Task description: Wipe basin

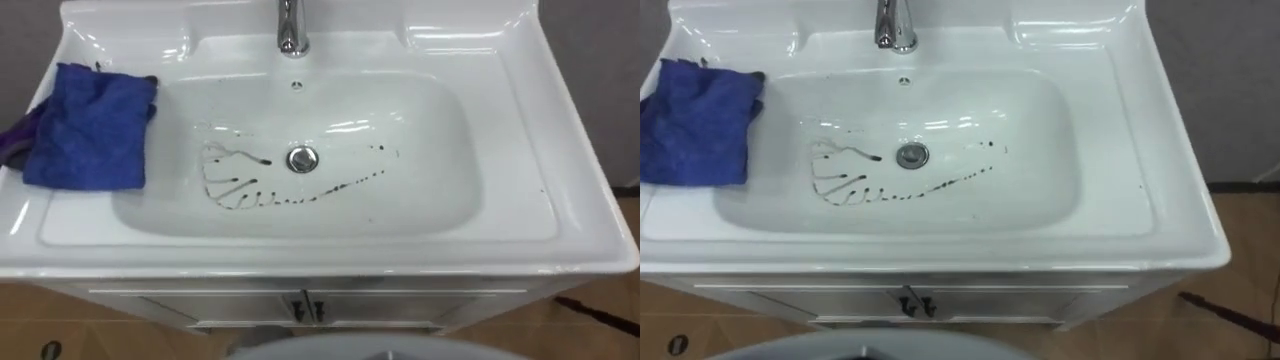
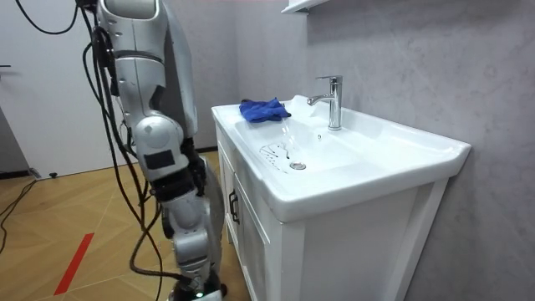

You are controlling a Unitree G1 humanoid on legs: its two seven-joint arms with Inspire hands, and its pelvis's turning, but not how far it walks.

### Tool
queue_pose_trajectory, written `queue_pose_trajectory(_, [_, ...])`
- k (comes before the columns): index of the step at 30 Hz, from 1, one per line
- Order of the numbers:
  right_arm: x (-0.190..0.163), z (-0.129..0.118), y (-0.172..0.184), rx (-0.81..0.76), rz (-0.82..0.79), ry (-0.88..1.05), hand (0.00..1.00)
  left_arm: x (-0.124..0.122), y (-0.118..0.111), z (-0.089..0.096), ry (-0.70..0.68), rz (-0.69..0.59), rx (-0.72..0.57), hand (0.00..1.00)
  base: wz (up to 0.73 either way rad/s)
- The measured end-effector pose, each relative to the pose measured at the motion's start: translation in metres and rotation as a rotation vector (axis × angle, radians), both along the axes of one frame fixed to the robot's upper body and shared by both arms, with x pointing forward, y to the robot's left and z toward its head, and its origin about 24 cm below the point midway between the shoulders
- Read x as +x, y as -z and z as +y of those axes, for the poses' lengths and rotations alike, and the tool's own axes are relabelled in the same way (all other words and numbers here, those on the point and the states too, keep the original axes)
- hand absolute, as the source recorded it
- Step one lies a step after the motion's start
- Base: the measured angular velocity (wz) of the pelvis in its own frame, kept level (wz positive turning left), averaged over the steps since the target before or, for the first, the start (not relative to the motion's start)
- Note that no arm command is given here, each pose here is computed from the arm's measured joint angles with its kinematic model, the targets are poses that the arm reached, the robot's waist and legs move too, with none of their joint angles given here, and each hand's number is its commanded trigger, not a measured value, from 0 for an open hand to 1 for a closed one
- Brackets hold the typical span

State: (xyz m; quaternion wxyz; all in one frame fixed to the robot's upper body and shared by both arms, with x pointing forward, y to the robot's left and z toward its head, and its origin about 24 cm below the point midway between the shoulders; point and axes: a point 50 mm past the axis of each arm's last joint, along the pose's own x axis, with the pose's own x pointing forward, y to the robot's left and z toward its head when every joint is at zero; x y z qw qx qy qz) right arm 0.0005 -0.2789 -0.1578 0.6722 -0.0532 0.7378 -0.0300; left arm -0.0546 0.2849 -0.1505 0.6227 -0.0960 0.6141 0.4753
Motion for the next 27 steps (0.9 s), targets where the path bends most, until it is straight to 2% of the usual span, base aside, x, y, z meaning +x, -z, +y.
queue_pose_trajectory(3, [0.012, -0.013, -0.005, -0.049, -0.067, -0.030, 0.00, 0.001, -0.007, 0.014, -0.064, -0.010, 0.099, 0.00, 0.20])
queue_pose_trajectory(7, [0.024, -0.018, -0.007, -0.073, -0.141, -0.010, 0.00, 0.001, -0.027, 0.052, -0.165, -0.005, 0.285, 0.00, 0.27])
queue_pose_trajectory(11, [0.021, -0.022, -0.009, -0.113, -0.154, -0.013, 0.00, 0.019, -0.048, 0.077, -0.198, -0.077, 0.468, 0.00, 0.12])
queue_pose_trajectory(21, [0.024, -0.025, -0.011, -0.129, -0.192, -0.049, 0.00, 0.051, -0.083, 0.100, -0.247, -0.180, 0.751, 0.00, -0.02])
queue_pose_trajectory(27, [0.025, -0.024, -0.011, -0.117, -0.226, -0.073, 0.00, 0.083, -0.122, 0.112, -0.259, -0.332, 0.951, 0.00, 0.00])
